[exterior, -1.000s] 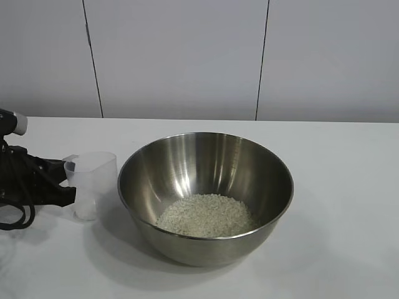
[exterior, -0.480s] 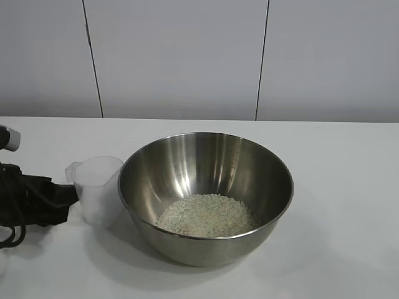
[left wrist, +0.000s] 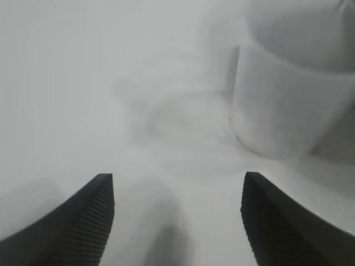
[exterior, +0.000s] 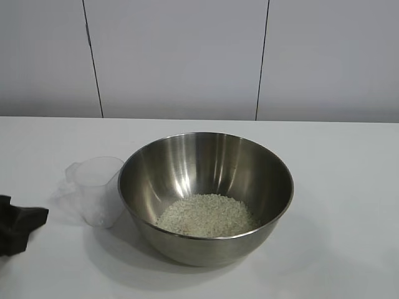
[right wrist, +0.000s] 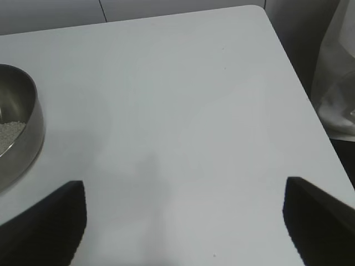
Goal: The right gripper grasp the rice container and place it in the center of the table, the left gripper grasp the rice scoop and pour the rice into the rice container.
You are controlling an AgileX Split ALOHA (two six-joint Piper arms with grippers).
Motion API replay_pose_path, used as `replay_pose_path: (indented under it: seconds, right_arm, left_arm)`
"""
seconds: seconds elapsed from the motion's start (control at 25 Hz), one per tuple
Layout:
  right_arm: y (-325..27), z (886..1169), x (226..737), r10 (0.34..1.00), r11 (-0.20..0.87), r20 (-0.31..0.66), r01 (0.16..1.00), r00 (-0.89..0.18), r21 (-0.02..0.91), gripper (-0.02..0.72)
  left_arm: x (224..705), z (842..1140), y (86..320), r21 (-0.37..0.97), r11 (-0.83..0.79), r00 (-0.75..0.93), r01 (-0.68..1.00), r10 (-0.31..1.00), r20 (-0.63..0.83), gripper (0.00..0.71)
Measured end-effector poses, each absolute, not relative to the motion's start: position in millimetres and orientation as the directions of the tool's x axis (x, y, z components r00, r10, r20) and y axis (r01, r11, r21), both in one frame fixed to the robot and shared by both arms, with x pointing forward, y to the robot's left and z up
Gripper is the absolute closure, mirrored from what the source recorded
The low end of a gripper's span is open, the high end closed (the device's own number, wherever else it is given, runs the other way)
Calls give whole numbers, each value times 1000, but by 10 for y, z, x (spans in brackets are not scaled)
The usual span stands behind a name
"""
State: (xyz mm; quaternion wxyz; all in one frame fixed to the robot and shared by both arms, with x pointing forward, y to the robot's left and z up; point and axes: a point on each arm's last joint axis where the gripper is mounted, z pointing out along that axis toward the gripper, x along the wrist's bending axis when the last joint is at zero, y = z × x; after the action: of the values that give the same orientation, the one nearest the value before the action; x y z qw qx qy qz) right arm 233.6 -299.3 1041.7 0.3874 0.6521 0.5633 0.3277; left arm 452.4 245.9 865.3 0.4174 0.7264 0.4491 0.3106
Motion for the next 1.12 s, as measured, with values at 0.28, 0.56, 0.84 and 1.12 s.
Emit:
replay_pose_path:
  seconds: [0.28,0.56,0.84,1.12]
  right_arm:
    - [-2993,10418,2337,989,-65,-9,480,151,875,44]
    - [-2993,10418,2337,989,-65,-9,480,151,875,44]
    - [-2993,10418,2337,989,-65,-9,480,151,875,44]
    - [-2993,10418,2337,989,-65,-9,480,151,875,44]
  left_arm:
    - [4882,9333,2373,797,-327,417,508,903,105,231]
    - [5379,10422,2473,675,-288,218,680,958,188,220]
    - [5632,10962,3343,686,-87,133,722,991,-15,212]
    - [5245,11218,4642,757,161,-201,633,979,-40,210]
